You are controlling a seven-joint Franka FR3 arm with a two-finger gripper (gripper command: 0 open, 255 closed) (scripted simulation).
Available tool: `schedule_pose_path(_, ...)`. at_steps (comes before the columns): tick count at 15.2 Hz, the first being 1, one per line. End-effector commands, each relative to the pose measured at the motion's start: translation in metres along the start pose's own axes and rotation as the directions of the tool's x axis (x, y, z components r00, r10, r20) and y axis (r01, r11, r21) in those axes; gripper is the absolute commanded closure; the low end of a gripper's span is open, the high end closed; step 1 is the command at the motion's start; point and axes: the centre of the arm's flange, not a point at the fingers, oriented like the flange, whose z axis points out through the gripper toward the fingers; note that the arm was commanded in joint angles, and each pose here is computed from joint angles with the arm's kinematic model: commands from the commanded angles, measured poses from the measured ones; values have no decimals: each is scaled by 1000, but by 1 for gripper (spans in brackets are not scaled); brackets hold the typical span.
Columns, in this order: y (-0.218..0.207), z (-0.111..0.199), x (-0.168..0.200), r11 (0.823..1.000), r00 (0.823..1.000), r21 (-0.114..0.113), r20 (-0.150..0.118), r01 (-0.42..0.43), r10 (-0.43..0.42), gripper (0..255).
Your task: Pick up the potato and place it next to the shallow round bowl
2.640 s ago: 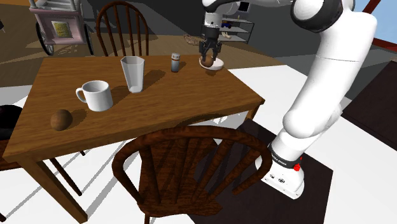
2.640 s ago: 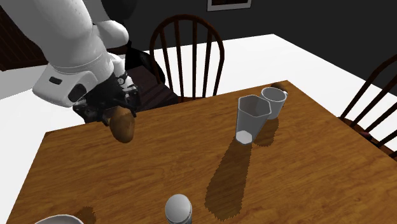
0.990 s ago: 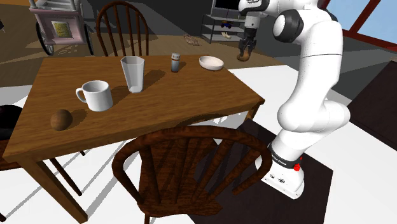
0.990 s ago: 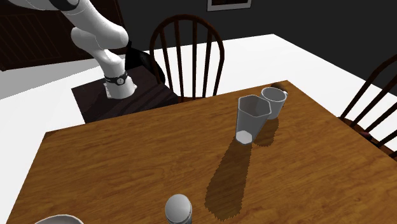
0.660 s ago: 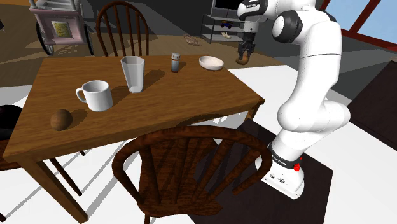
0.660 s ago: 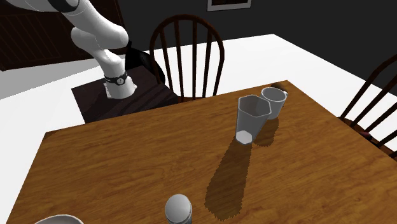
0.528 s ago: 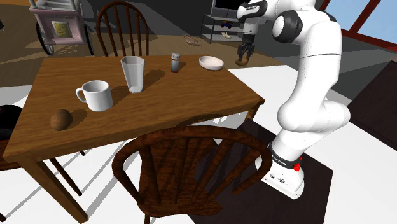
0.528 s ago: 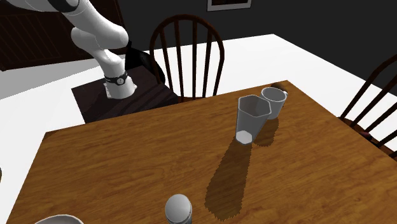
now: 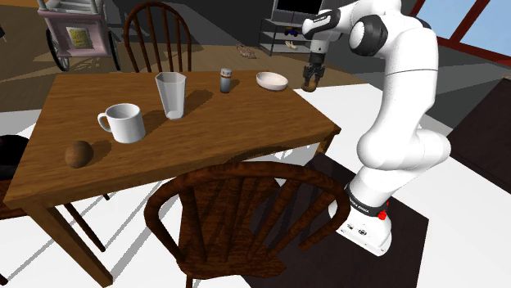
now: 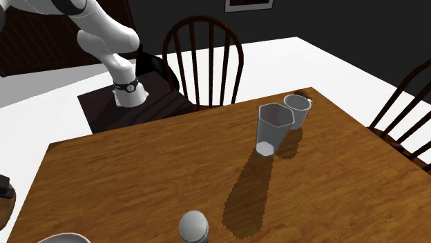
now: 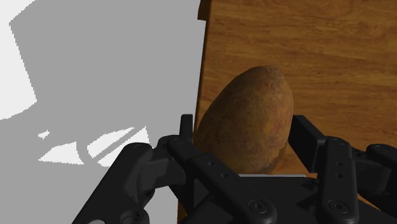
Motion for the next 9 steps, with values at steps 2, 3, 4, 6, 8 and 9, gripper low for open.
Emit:
schedule_pose_path(2,0,15,3,1000,1000,0,0,0,0,255)
schedule_pose_path(3,1,21,4,1000,1000,0,0,0,0,255)
schedule_pose_path(4,1,26,5,1000,1000,0,0,0,0,255)
schedule_pose_path(6,1,36,7,1000,1000,0,0,0,0,255)
schedule_pose_path(8,2,48,10,1000,1000,0,0,0,0,255)
schedule_pose_path(9,2,48,10,1000,1000,0,0,0,0,255)
